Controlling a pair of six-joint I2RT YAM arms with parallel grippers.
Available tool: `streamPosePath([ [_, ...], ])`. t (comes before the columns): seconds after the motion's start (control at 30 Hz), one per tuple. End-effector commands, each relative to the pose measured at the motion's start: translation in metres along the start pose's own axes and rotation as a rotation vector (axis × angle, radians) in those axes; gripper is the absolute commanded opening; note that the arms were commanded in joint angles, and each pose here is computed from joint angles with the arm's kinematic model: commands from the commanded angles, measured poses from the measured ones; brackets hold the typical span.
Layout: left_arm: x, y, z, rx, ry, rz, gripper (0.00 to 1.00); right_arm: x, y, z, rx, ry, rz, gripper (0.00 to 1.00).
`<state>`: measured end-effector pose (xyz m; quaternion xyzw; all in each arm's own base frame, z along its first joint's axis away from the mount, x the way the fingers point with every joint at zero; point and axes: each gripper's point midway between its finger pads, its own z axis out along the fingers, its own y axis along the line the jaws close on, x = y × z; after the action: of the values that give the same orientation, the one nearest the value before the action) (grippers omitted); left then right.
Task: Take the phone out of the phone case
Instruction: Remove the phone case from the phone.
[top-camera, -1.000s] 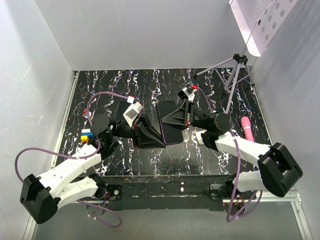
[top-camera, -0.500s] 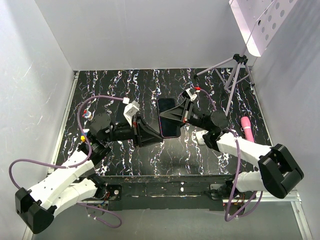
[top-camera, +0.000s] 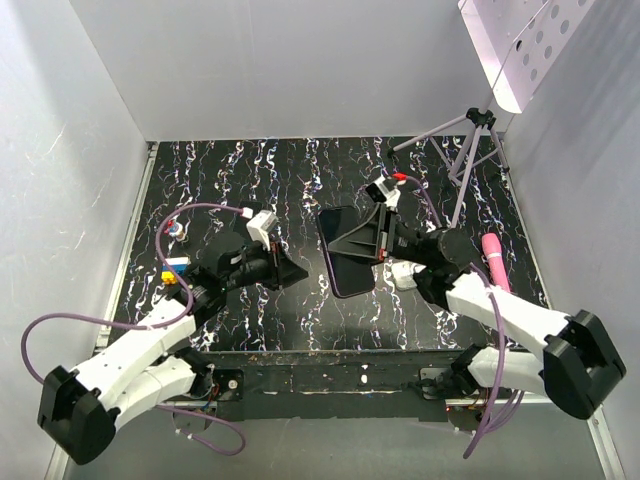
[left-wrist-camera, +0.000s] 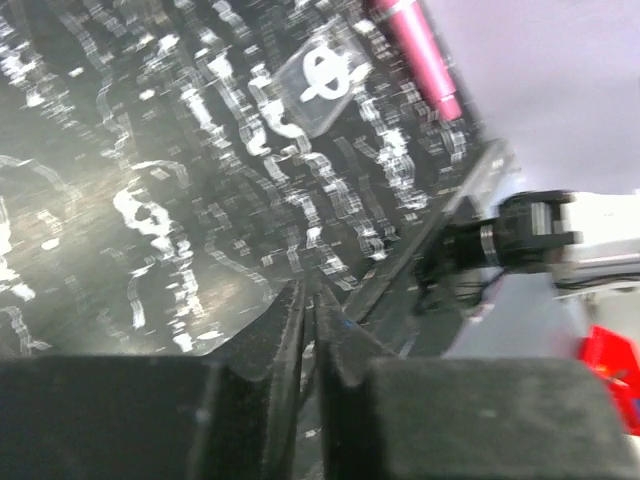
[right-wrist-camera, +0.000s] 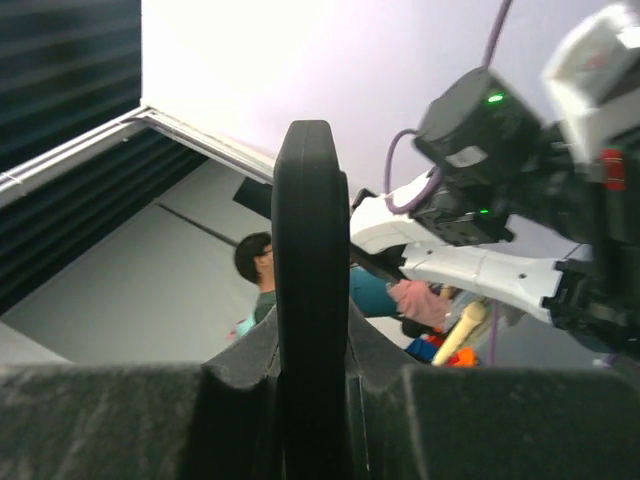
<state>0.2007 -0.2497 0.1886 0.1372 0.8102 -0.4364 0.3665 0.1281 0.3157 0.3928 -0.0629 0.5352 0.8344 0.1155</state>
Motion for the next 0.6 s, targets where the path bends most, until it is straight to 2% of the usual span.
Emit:
streamPosePath([
  [0.0,-0.04,-0.079,-0.034,0.33,-0.154,0.104,0.22,-0.011,0.011,-0.006,0.044,-0.035,-0.19,0.01],
  [0.07,-0.04,-0.099,-0.048,0.427,-0.158,0.107,0.45,-0.016,0.001,-0.011,0.126,-0.049,-0.237,0.01],
  [0.13,-0.039,-0.117,-0.061,0.52,-0.163,0.098,0.62,-0.023,-0.016,-0.017,0.246,-0.081,-0.254,0.01],
  [0.23,-0.039,-0.133,-0.072,0.628,-0.178,0.024,0.73,-0.031,-0.02,-0.023,0.331,-0.122,-0.324,0.01],
  [0.27,-0.038,-0.136,-0.074,0.655,-0.183,0.003,0.8,-0.033,-0.019,-0.023,0.34,-0.126,-0.337,0.01],
  [0.37,-0.035,-0.138,-0.065,0.675,-0.145,-0.06,0.81,-0.038,-0.017,-0.021,0.346,-0.137,-0.349,0.01],
  [0.57,-0.031,-0.155,-0.062,0.744,-0.101,-0.033,0.77,-0.045,-0.02,-0.016,0.339,-0.156,-0.332,0.01],
])
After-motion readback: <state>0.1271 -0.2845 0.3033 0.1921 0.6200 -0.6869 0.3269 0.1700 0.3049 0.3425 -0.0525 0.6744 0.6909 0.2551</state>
